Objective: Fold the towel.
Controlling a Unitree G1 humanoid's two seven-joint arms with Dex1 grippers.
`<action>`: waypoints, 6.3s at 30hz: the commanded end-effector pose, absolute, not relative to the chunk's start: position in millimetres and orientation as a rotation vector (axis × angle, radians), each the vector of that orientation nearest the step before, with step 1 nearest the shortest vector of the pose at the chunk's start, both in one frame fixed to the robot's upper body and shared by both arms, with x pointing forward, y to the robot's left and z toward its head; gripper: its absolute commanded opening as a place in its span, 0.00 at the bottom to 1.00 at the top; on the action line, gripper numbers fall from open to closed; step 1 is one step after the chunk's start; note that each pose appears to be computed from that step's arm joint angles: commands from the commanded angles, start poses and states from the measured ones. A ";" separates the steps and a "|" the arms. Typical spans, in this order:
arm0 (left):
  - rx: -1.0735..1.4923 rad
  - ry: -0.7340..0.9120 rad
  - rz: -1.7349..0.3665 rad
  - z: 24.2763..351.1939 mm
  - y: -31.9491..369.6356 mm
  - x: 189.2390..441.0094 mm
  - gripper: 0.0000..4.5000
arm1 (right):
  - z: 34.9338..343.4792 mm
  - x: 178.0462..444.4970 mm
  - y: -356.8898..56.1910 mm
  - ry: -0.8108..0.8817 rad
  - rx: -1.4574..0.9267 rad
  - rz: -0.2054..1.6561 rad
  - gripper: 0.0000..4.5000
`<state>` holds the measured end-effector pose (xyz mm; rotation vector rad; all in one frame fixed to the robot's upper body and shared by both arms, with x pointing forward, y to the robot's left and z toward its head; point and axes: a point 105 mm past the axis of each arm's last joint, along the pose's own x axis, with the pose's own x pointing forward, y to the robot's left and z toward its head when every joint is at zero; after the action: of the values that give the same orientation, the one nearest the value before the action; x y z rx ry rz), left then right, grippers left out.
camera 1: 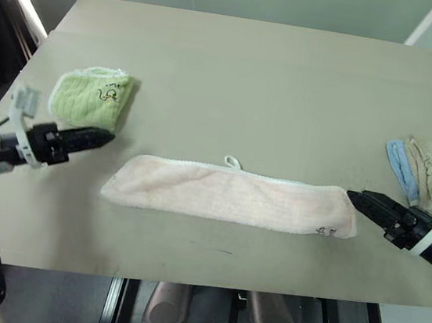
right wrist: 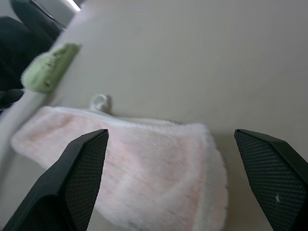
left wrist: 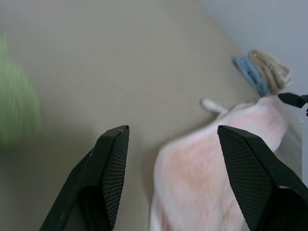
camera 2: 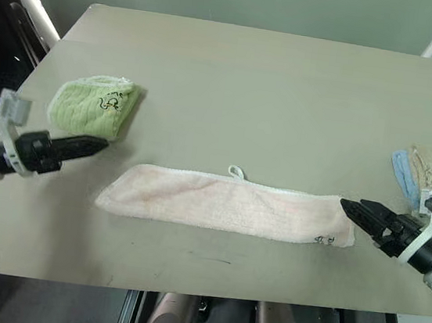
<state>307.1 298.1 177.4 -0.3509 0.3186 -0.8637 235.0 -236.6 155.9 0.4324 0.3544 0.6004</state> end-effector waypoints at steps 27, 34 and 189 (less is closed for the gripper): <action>0.082 0.259 -1.509 145.9 134.9 278.7 1.00 | 144.9 165.5 -176.2 0.459 0.963 0.598 1.00; 0.140 0.218 -1.504 128.4 120.4 284.4 1.00 | 130.1 150.8 -174.9 0.528 1.022 0.538 1.00; -0.006 0.037 -1.437 197.7 106.4 318.4 0.96 | 193.2 235.0 -112.6 0.232 0.224 1.021 0.68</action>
<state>320.2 108.9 178.7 0.0046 0.1104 -1.4080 234.8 -110.3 177.7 0.1986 0.3141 1.0168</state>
